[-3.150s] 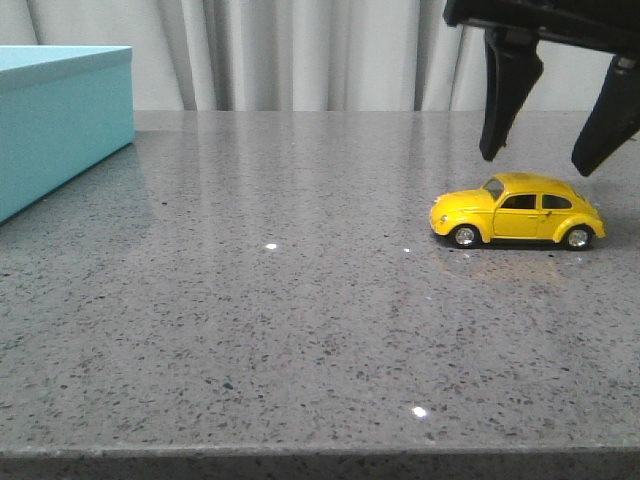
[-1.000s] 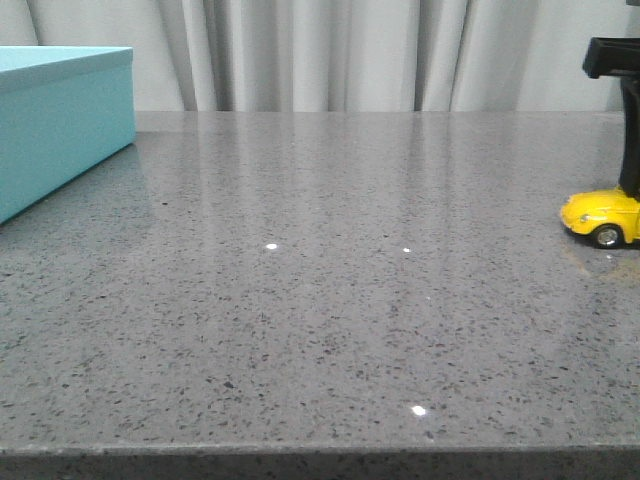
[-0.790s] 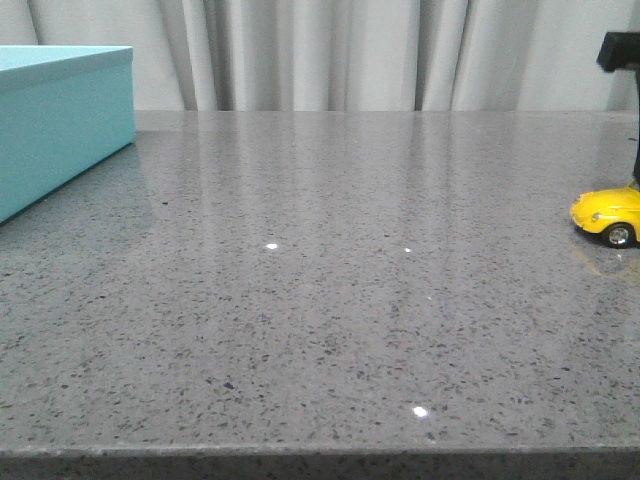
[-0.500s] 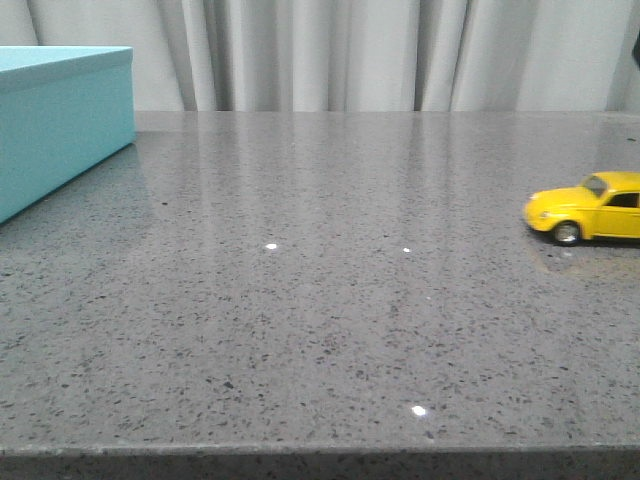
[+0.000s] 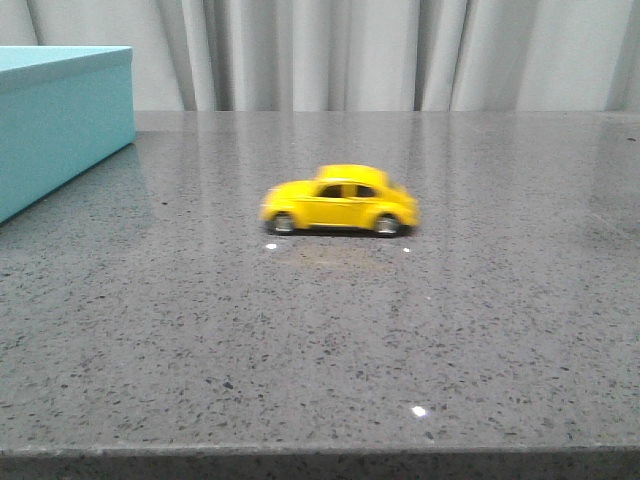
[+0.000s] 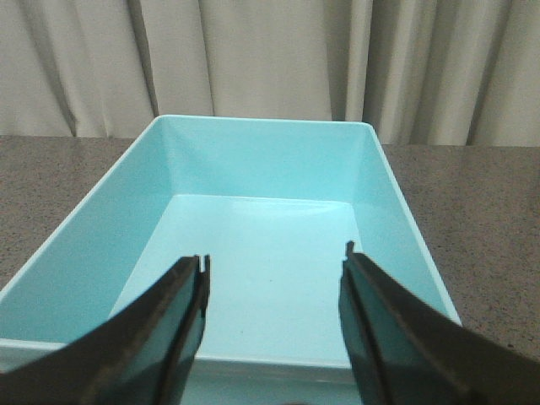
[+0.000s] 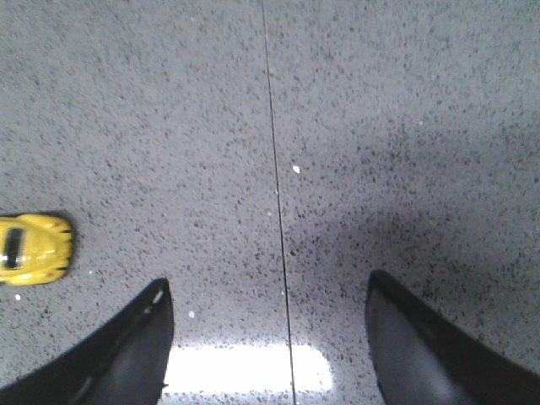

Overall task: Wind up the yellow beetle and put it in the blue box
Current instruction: 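Open the right gripper and release the Beetle to roll toward the blue box, then lower the left gripper onto the Beetle beside the box and grasp it, then lift the Beetle with the left gripper and carry it over the box, then lower the Beetle into the blue box, open the left gripper, withdraw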

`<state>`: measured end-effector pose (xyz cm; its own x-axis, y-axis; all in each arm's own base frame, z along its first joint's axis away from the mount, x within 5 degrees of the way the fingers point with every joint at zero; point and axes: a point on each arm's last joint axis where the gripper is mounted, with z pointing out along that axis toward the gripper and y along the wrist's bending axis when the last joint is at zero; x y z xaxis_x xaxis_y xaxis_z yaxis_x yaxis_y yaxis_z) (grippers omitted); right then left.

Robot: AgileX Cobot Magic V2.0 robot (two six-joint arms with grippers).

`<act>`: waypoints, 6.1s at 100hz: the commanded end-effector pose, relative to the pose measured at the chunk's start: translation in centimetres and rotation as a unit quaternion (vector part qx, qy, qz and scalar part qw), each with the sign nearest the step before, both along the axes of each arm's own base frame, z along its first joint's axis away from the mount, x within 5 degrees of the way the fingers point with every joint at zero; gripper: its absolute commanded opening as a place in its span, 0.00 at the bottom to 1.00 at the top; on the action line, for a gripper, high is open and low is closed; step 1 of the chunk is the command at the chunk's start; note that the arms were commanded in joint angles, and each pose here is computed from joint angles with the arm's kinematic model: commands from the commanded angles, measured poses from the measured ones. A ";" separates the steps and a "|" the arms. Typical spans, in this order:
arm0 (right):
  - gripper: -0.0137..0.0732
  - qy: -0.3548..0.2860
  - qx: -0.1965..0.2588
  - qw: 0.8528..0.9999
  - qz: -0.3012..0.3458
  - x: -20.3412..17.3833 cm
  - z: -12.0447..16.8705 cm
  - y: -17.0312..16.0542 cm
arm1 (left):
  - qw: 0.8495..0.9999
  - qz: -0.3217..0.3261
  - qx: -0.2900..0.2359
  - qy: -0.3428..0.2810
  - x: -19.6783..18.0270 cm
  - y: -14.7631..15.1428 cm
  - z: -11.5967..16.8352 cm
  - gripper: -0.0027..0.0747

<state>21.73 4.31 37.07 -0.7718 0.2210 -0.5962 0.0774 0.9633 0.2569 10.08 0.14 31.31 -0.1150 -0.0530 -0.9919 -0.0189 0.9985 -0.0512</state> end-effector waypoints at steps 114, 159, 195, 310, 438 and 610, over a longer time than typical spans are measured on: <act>0.72 -0.179 0.033 0.983 0.002 -7.8 3.1 -1.4 | 0.910 -0.272 0.279 0.144 10.2 -7.7 8.3 0.66; 0.72 -0.178 0.040 0.983 0.005 -7.8 3.1 -1.3 | 0.726 -0.444 0.430 0.300 17.4 -13.9 4.8 0.66; 0.72 -0.177 0.043 0.983 0.005 -7.9 3.1 -1.2 | 0.675 -0.458 0.471 0.336 20.1 -14.7 0.9 0.66; 0.72 -0.178 0.044 0.983 0.006 -7.9 3.1 -1.2 | 0.807 -0.357 0.379 0.279 23.4 -15.5 7.2 0.30; 0.72 -0.177 0.051 0.983 0.006 -7.9 3.1 -1.1 | 0.906 0.001 0.025 0.422 25.2 1.4 2.0 0.41; 0.08 -0.407 -0.037 0.912 0.011 -17.5 0.6 -3.9 | 0.994 -0.073 0.049 0.072 8.4 -1.8 7.4 0.01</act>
